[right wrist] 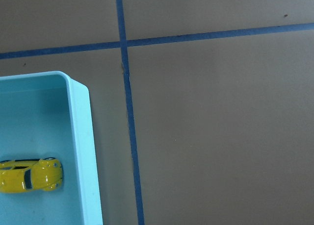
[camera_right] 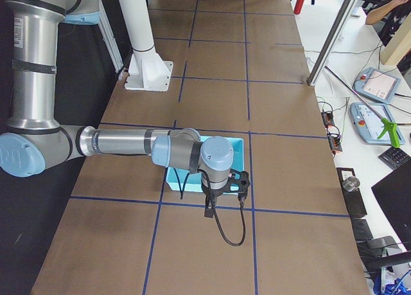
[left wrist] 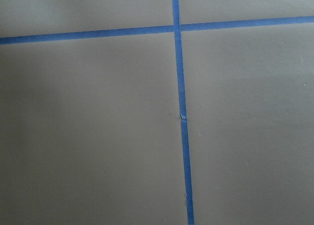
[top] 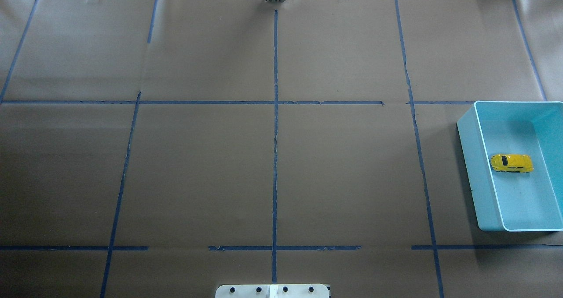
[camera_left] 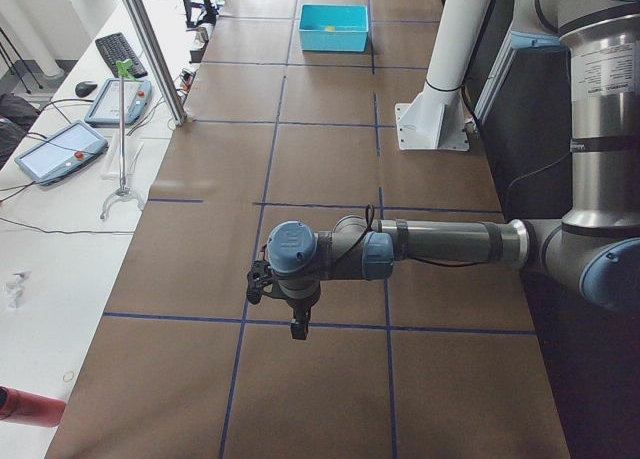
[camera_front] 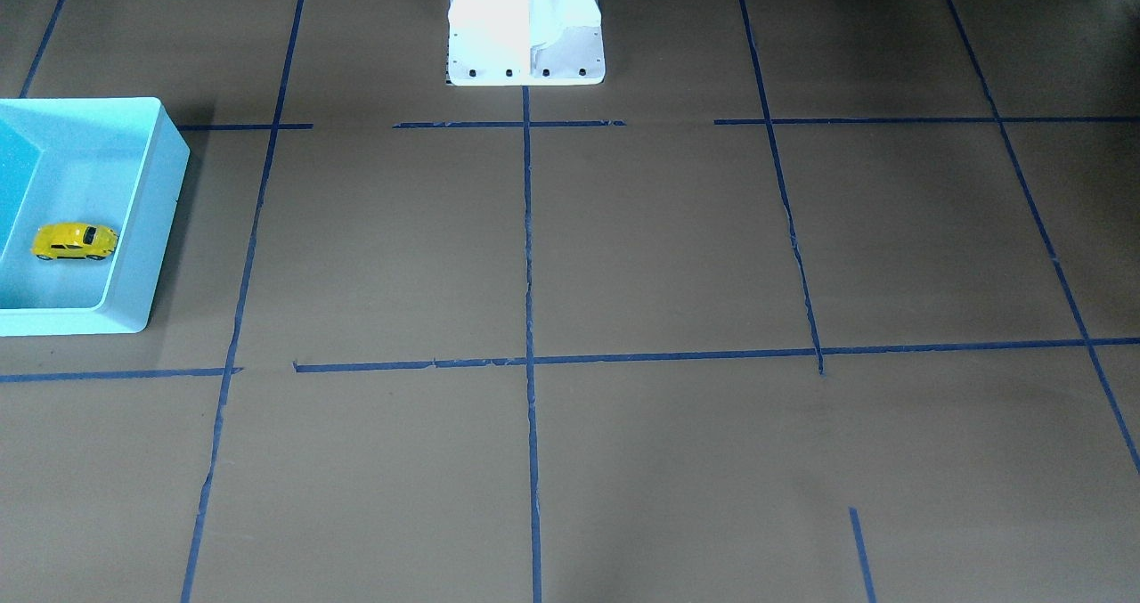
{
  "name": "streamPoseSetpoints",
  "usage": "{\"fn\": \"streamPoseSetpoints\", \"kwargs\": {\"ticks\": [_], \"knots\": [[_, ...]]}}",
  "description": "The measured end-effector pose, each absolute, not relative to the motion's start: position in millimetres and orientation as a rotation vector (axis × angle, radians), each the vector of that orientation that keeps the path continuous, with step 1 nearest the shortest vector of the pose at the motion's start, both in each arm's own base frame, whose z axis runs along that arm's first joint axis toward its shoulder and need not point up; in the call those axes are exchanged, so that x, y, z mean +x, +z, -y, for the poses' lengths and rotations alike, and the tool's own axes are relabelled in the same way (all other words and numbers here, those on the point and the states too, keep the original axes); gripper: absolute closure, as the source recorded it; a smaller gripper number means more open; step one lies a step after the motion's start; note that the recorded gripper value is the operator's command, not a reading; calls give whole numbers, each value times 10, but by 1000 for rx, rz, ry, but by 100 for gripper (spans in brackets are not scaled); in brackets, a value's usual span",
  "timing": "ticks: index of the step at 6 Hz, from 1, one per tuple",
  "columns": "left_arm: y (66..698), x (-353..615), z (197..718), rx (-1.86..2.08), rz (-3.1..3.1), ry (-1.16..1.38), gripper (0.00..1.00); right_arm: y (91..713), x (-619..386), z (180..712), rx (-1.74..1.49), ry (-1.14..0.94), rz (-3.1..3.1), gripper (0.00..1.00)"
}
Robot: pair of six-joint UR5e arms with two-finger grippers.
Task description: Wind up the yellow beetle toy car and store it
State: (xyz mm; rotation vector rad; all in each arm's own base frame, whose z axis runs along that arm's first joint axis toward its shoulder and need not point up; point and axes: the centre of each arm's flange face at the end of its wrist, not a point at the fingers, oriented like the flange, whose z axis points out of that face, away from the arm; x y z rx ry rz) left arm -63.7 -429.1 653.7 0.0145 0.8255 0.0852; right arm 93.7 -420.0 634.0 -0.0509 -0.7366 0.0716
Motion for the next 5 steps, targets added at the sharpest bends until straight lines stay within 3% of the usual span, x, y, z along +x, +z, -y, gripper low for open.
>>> {"fn": "streamPoseSetpoints", "kwargs": {"ticks": [2, 5], "knots": [[6535, -636, 4302, 15, -827, 84, 0, 6097, 816, 4150, -51, 25, 697, 0], [6538, -635, 4304, 14, -827, 84, 0, 6267, 803, 4142, -51, -70, 699, 0]]}}
